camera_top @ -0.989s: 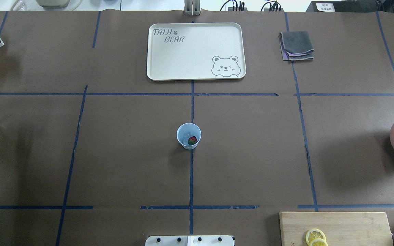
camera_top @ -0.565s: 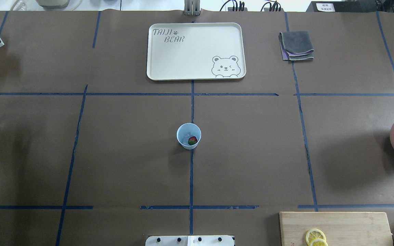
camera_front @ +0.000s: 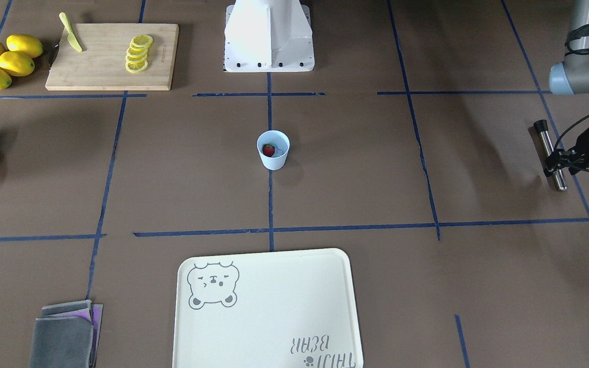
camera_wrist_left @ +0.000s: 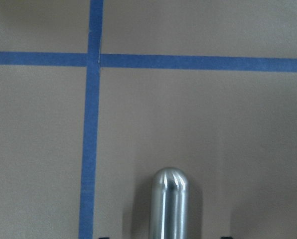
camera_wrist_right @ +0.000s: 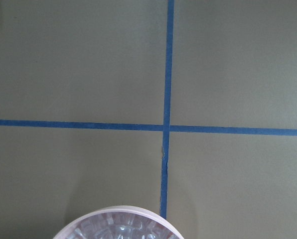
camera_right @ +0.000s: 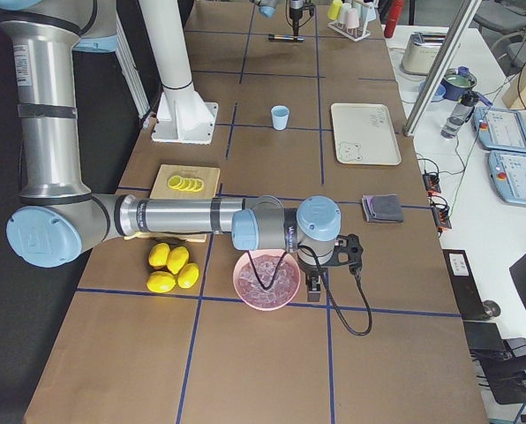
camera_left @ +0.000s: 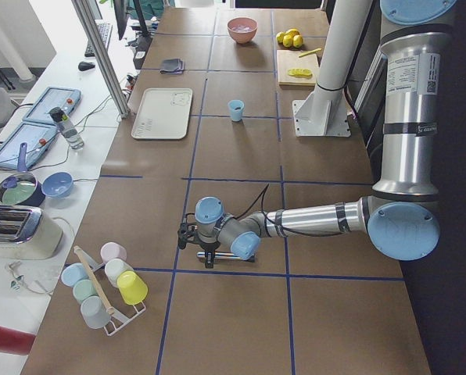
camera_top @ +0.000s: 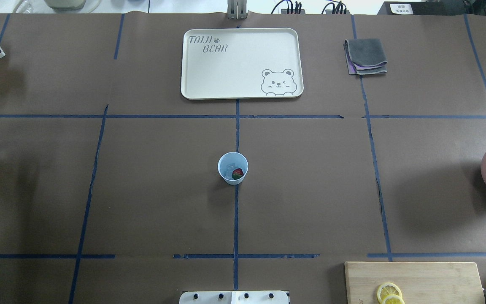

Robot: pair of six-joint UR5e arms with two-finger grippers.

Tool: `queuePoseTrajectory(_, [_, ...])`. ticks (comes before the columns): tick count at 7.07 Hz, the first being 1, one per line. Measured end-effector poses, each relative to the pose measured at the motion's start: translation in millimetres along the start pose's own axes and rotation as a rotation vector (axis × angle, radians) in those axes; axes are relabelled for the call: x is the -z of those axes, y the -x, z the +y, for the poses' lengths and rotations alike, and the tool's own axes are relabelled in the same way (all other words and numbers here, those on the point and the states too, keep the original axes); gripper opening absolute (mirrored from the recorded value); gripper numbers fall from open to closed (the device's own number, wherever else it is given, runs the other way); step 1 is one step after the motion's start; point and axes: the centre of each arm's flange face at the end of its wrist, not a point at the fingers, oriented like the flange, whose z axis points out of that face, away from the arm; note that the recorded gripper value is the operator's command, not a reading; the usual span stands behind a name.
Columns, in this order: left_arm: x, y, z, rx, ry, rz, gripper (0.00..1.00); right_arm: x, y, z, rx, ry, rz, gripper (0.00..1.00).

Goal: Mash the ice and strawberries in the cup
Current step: 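Lower the left gripper to the metal pestle and grasp it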

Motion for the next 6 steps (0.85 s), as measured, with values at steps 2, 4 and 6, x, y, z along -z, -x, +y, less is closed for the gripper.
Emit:
queuePoseTrajectory(2, [-0.6,-0.1,0.3,-0.002,0.001,0.000,0.67,-0.4,-0.5,0.1,0.000,0.001,0.001,1.00])
queuePoseTrajectory(4, [-0.9,0.0,0.4,-0.002,0.002,-0.001,0.66,-0.4,-0.5,0.1,0.000,0.001,0.001,1.00])
queuePoseTrajectory(6, [-2.2,-1.3,1.2,-0.003,0.005,-0.001,0.50,-0.6,-0.7,0.1,-0.001,0.001,0.001,1.00])
